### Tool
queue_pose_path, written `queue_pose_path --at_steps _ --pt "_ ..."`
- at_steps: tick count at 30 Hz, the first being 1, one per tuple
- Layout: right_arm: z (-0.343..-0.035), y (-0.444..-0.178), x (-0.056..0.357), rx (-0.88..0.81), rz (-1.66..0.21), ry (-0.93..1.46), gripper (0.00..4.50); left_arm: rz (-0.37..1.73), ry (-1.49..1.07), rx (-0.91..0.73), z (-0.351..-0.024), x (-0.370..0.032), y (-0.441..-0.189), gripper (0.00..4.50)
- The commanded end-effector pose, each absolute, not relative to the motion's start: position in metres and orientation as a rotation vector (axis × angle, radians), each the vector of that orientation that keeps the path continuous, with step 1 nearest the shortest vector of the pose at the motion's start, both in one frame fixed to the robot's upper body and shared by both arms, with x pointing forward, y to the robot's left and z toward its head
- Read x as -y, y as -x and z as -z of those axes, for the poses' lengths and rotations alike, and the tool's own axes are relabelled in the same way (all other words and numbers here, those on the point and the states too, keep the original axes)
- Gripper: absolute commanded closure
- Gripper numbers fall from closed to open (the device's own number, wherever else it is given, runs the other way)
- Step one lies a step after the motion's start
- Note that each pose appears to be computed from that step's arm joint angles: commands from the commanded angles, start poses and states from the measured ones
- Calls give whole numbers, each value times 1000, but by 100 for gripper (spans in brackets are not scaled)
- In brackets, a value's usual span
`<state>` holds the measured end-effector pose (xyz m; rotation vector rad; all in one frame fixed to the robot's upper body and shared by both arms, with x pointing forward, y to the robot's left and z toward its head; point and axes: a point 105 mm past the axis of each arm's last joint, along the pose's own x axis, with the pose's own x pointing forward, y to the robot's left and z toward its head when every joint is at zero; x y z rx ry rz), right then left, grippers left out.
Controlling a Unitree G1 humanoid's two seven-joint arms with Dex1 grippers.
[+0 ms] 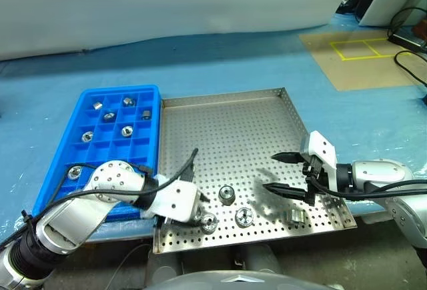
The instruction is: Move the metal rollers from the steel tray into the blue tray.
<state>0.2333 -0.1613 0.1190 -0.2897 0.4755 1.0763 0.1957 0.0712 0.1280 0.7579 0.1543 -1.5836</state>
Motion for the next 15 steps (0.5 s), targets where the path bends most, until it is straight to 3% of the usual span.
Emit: queue_pose_path --at_steps 1,4,9,15 --pt "-128 -233 163 -446 -1073 307 0 1558 -770 -149 -129 -76 -196 114" --pt "-128 -233 163 -446 -1075 310 0 1575 -798 -160 -121 -77 -187 15" --pt "-128 -232 164 -448 -1075 312 0 1625 -818 -201 -111 -81 -169 15" --pt "-128 -231 164 -451 -1077 313 0 1578 -903 -204 -93 -89 -182 15"
